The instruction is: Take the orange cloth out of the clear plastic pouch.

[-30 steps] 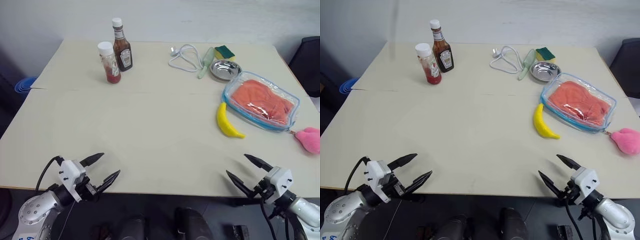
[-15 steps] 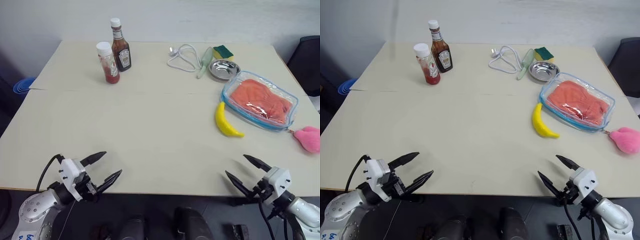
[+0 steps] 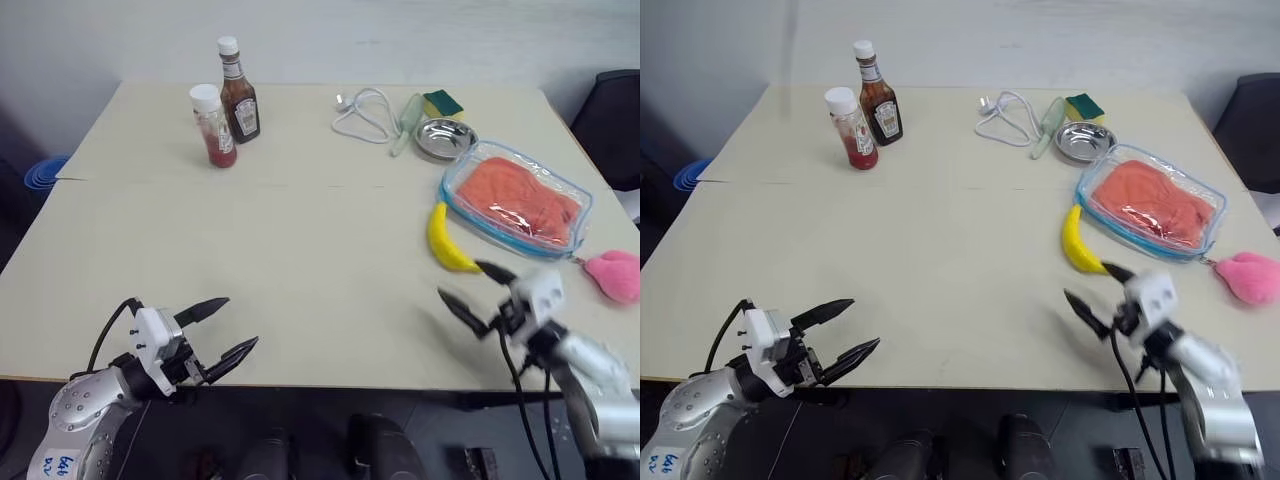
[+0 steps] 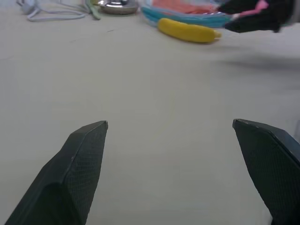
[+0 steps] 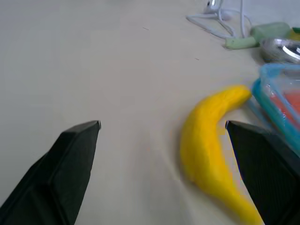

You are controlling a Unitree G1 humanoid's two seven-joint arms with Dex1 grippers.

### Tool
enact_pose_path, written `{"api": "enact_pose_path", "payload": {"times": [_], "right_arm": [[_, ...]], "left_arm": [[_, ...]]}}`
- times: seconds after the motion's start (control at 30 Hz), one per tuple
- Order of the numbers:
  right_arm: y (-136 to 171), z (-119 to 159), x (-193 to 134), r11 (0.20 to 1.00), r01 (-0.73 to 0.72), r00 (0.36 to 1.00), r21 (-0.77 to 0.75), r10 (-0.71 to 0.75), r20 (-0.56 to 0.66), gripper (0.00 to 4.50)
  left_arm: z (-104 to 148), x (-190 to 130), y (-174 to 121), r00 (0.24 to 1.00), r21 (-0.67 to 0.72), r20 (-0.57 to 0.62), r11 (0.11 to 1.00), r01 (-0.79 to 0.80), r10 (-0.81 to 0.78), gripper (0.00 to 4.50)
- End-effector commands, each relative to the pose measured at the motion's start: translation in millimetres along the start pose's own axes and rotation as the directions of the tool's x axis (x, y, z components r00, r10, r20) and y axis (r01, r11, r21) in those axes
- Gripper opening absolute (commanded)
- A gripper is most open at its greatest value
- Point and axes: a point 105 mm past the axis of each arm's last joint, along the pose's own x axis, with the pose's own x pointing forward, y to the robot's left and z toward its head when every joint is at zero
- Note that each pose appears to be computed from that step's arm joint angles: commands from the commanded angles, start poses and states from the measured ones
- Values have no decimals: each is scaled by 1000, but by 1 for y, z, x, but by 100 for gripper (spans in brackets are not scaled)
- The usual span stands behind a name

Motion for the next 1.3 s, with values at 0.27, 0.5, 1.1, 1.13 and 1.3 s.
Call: {"api": "enact_pose_path", "payload": {"times": [0.27,0.5,1.1,1.13,1.3], "right_arm": [[-35,-49,42,996,77,926,55,-51,-374,352],[-60,-39,10,991,105,900,85,-58,-432,117],[-67,-5,10,995,94,954,39,-79,-288,352],[-65,-7,12,996,87,951,36,-72,-300,388],[-54,-26,26,995,27,925,96,11,-381,447]], "left_arm": [[34,26,-26,986,-13,107,991,132,-130,450],[34,41,-35,971,0,118,978,208,-206,450],[26,49,-33,960,40,93,964,262,-264,450],[27,50,-34,959,41,96,964,264,-267,450],[26,54,-34,955,42,101,960,277,-280,450]]}}
